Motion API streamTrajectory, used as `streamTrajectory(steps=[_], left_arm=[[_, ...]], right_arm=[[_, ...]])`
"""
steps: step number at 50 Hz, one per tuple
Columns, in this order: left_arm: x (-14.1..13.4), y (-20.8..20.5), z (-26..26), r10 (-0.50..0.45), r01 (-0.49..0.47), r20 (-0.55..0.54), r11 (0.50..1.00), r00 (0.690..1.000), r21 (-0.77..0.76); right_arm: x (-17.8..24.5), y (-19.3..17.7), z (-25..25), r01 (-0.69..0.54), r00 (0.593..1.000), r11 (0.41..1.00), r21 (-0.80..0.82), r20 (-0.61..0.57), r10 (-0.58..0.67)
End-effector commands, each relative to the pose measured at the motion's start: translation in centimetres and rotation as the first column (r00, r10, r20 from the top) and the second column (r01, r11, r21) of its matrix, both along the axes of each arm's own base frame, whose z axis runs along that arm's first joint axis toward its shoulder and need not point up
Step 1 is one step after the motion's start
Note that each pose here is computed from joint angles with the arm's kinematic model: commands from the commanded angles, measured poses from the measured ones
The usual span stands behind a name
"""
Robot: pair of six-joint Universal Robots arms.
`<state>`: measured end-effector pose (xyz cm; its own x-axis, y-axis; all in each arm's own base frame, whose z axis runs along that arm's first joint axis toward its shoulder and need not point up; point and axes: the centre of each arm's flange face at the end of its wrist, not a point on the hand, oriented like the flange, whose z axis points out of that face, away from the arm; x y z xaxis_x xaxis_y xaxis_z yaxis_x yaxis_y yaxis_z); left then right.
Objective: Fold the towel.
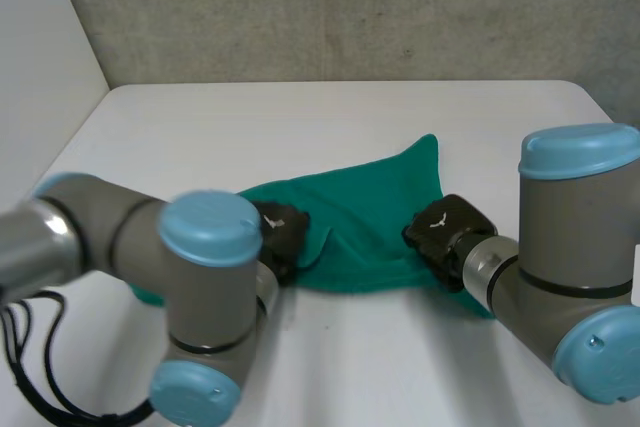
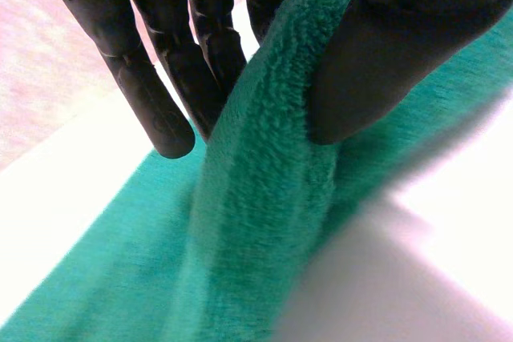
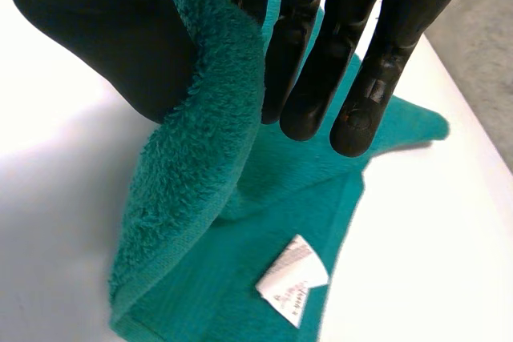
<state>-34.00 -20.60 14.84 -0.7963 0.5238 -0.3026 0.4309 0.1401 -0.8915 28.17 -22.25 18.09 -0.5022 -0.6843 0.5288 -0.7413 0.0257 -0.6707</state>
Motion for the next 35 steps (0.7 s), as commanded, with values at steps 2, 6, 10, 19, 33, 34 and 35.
streamTrajectory(steps=[2,6,10,19,33,34,35], left_arm=[[5.0,-1.2,6.3,0.092,-0.094,-0.019,0.988,0.996,-0.125],[6.4,-0.9,4.3,0.054,-0.046,0.091,0.995,0.994,-0.090],[7.2,-1.5,2.6,0.048,-0.037,0.169,0.997,0.984,-0.070],[4.7,-8.8,6.4,0.104,-0.078,0.066,0.945,0.992,-0.317],[4.4,-12.5,27.5,0.024,-0.342,-0.380,0.493,0.925,-0.800],[4.5,-12.5,27.4,0.026,-0.343,-0.381,0.495,0.924,-0.798],[4.8,-12.7,26.2,0.040,-0.336,-0.371,0.523,0.928,-0.783]], right_arm=[[-0.8,0.3,2.2,0.023,0.999,1.000,-0.004,-0.029,-0.023],[-1.2,1.2,1.8,-0.005,0.994,0.999,0.052,-0.106,0.011],[-1.3,1.3,0.9,-0.037,0.983,0.996,0.078,-0.175,0.050],[1.9,-5.3,3.8,0.045,0.995,0.979,-0.196,-0.083,-0.063],[2.9,-8.8,21.3,0.329,0.917,0.557,-0.763,0.399,0.005],[2.9,-8.8,21.3,0.329,0.917,0.557,-0.763,0.399,0.005],[2.8,-8.6,20.9,0.319,0.921,0.572,-0.756,0.390,0.002]])
